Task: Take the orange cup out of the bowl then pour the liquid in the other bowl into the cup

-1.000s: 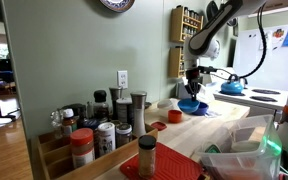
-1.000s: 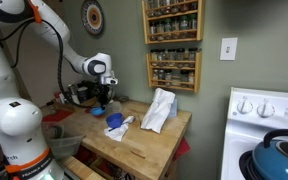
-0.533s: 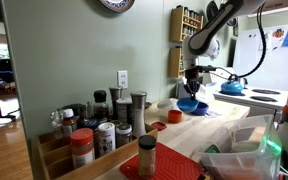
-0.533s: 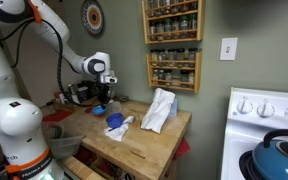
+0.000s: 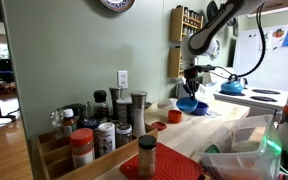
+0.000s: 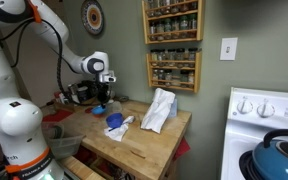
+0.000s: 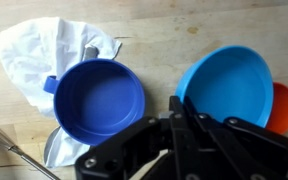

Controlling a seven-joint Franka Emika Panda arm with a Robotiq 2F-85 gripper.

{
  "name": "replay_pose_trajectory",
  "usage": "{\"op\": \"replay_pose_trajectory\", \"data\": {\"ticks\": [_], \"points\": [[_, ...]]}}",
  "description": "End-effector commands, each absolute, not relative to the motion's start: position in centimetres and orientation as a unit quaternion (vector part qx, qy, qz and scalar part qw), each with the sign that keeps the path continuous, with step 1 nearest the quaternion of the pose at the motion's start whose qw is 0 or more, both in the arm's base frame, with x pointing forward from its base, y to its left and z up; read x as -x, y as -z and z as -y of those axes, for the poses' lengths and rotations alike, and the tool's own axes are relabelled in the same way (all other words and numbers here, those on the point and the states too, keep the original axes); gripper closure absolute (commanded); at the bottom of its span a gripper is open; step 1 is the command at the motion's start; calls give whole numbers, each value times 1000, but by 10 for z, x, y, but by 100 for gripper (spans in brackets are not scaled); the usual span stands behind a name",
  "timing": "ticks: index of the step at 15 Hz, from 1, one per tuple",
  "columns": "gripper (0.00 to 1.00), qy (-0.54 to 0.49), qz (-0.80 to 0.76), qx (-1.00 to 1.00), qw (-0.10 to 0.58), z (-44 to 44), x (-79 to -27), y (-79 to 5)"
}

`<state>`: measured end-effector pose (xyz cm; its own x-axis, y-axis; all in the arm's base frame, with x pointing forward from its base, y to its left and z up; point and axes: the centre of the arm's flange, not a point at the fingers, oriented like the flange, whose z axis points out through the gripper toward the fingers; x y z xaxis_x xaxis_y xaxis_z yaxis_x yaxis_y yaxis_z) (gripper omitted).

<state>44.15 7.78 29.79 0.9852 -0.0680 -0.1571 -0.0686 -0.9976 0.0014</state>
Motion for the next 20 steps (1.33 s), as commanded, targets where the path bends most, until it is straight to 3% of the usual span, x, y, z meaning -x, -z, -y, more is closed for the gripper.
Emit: {"op": "replay_pose_trajectory", "data": {"ticks": [1, 20], "points": [[99, -87, -37, 995, -18, -86, -441, -301], [99, -89, -55, 993, -53, -102, -442, -310]]}}
